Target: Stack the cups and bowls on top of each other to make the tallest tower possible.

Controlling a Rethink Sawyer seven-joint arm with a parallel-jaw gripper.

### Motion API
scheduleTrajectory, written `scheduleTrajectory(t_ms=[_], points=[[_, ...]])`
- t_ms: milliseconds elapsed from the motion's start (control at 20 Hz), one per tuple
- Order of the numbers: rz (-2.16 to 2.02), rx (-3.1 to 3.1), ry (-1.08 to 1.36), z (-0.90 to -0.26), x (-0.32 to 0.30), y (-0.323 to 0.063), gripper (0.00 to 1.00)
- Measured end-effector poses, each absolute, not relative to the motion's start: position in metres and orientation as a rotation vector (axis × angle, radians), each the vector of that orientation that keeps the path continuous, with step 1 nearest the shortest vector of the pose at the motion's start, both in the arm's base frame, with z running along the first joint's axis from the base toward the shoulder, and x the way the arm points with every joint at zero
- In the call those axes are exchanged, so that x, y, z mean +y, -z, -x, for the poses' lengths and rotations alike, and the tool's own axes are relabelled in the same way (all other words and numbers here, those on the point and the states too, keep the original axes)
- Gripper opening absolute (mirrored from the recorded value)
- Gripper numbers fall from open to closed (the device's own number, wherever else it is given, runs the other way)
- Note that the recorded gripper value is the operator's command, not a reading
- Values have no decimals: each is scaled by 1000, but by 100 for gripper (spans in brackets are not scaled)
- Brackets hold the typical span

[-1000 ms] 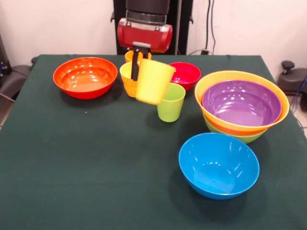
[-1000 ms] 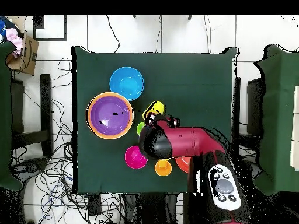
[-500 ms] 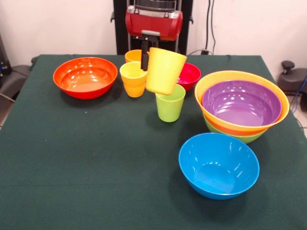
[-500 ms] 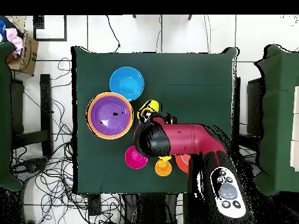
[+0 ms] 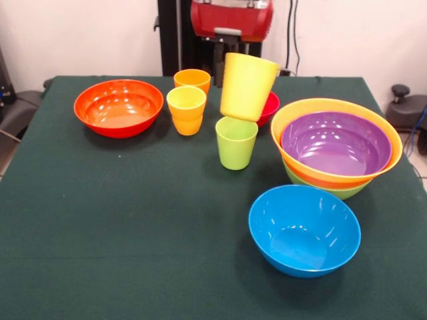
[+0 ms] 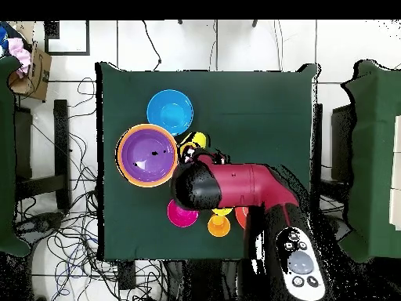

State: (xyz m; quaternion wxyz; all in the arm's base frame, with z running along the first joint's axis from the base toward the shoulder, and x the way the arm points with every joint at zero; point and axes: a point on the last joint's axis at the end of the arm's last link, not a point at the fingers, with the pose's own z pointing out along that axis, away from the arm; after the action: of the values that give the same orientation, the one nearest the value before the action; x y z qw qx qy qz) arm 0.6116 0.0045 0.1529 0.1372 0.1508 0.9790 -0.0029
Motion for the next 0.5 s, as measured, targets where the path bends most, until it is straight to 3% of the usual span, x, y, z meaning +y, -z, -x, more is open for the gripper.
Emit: scheduleTrajectory(t_ms=[500], points=[[-305,2874,-19,-604,70,-143,0]])
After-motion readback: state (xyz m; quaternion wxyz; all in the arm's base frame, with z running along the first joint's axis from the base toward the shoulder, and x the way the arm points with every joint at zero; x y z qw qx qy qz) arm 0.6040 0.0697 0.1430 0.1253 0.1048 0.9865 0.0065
